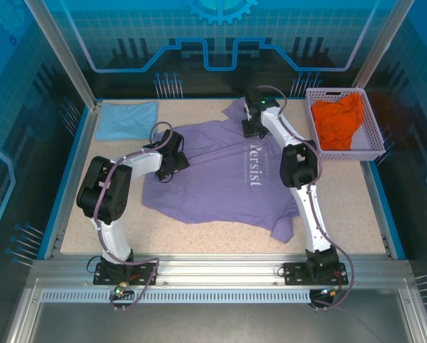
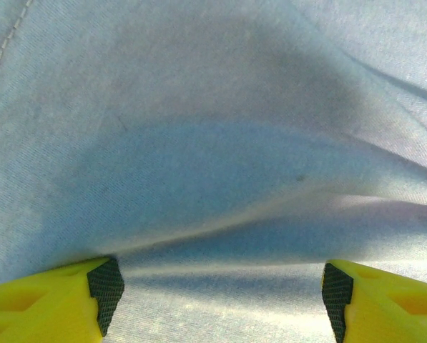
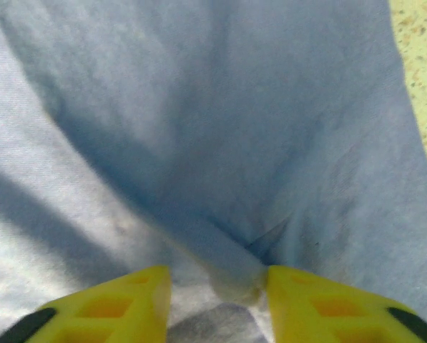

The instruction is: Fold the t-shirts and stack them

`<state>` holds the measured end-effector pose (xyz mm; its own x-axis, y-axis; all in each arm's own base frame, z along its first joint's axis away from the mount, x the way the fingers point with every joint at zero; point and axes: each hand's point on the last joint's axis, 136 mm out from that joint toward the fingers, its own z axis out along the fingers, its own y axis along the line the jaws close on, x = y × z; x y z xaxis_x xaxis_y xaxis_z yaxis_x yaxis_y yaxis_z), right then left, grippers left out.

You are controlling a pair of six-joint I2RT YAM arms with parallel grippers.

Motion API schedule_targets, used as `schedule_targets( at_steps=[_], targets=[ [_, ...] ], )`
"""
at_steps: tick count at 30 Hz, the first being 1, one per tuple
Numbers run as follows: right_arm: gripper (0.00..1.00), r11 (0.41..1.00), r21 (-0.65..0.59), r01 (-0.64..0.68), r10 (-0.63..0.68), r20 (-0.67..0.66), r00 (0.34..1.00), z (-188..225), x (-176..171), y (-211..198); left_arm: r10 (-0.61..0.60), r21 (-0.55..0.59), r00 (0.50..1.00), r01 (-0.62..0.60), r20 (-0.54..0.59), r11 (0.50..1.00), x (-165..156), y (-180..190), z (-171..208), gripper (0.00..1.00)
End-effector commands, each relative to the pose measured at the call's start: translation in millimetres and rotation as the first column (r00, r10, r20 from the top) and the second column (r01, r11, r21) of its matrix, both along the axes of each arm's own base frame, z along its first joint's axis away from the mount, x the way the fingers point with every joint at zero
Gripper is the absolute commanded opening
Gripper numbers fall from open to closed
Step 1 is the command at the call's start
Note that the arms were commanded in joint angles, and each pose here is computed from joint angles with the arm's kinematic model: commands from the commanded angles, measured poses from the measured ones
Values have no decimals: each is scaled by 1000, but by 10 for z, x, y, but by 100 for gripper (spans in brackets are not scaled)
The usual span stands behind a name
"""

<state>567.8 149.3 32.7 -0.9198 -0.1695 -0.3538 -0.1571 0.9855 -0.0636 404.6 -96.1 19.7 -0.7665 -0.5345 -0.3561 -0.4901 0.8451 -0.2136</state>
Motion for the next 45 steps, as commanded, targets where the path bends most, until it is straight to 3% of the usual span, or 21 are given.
schedule_targets(
  at_steps=[1, 7, 11, 16, 28, 37, 41, 43, 45],
  targets=[
    [32, 999, -42, 1, -1, 5, 1000, -2, 31, -66, 38, 26, 988, -35, -149, 999, -376, 150, -270, 78],
    [29, 1000, -25, 18, -17, 42, 999, 125, 93, -85, 41, 34, 988, -36, -150, 999, -377, 167, -286, 78],
    [12, 999, -40, 25, -23, 56, 998, 165, 127, -146, 46, 34, 988, -42, -150, 999, -384, 171, -296, 78],
    [1, 998, -58, 39, -33, 95, 995, 279, 207, -259, 58, 41, 987, -52, -147, 998, -406, 192, -306, 77],
    [0, 990, -98, 98, -74, 220, 973, 645, 522, -820, 81, 39, 983, -75, -166, 996, -457, 202, -408, 75],
    [19, 978, -115, 174, -131, 315, 940, 825, 755, -1264, 90, 33, 980, -86, -175, 996, -489, 199, -456, 75],
    [52, 955, -150, 257, -184, 380, 906, 1013, 809, -1480, 95, 29, 978, -92, -186, 995, -515, 195, -490, 75],
    [58, 943, -114, 313, -249, 386, 888, 1122, 765, -1593, 99, 30, 977, -95, -187, 995, -522, 198, -478, 74],
    [56, 946, -4, 323, -303, 342, 890, 1212, 657, -1561, 98, 28, 980, -95, -176, 995, -501, 196, -422, 75]
  ],
)
